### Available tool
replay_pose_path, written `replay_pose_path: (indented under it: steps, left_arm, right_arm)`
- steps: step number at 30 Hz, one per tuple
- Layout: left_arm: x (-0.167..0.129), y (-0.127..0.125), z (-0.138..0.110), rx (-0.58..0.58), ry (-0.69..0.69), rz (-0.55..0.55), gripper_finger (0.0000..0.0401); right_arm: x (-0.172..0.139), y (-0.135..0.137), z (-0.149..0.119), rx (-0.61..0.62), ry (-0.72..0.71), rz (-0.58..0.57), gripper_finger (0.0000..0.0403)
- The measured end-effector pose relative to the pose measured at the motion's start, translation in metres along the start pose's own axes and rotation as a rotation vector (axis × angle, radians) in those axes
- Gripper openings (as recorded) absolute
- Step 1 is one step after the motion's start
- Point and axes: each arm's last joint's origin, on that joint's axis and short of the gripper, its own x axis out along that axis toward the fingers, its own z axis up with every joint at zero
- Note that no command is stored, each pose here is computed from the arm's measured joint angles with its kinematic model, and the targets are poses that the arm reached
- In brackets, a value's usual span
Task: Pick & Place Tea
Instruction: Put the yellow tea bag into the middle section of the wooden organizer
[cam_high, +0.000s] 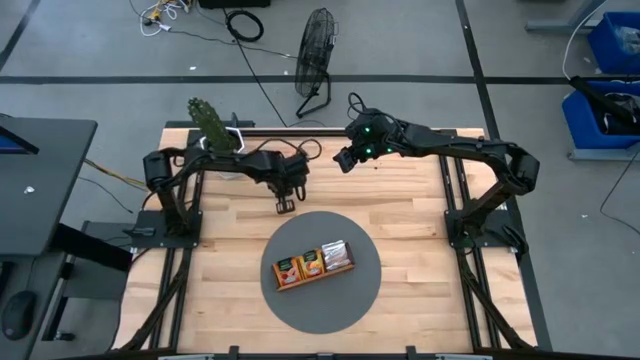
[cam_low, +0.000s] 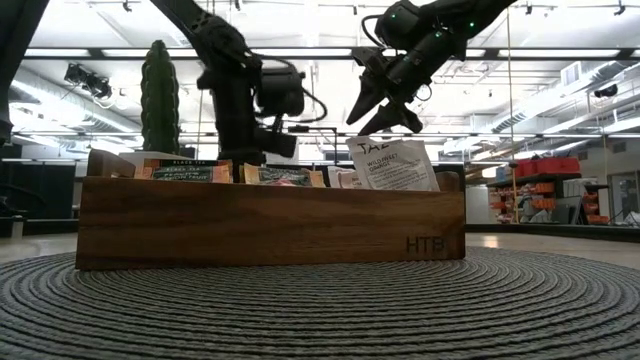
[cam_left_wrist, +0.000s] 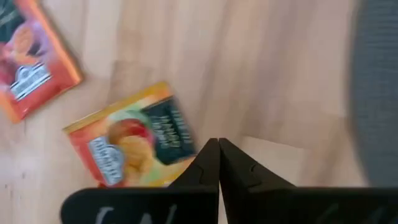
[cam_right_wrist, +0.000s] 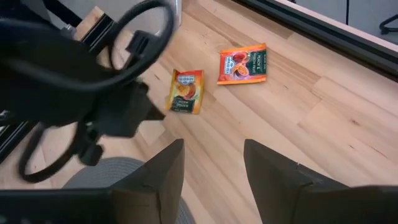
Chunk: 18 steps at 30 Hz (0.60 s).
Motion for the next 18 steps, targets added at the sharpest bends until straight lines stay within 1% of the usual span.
replay_pose_path:
  steps: [2, 5, 6, 8, 11, 14, 18]
  left_arm:
    - [-0.004, -0.004, 0.001, 0.012, -0.008, 0.002, 0.0001]
    - [-0.007, -0.001, 0.001, -0.021, -0.015, 0.084, 0.0003]
    - [-0.007, 0.001, 0.001, -0.027, -0.013, 0.109, 0.0007]
    - [-0.007, 0.005, -0.001, -0.03, 0.007, 0.116, 0.0026]
    - [-0.006, 0.013, -0.003, -0.058, 0.01, 0.08, 0.0075]
    - [-0.005, 0.024, -0.004, -0.122, 0.002, 0.053, 0.0139]
    - [-0.003, 0.04, -0.007, -0.174, -0.009, 0.068, 0.0229]
  right_arm:
    - [0.0, 0.001, 0.0, -0.009, 0.002, 0.002, 0.0174]
    - [0.0, 0.002, -0.001, -0.019, 0.004, 0.006, 0.0174]
    - [0.0, 0.002, -0.001, -0.019, 0.005, 0.006, 0.0174]
    - [0.001, 0.004, -0.002, -0.022, 0.01, 0.008, 0.0174]
    - [0.001, 0.006, -0.004, -0.038, 0.017, 0.011, 0.0174]
    - [0.002, 0.01, -0.006, -0.046, 0.022, 0.02, 0.0174]
    - [0.002, 0.014, -0.008, -0.055, 0.028, 0.027, 0.0174]
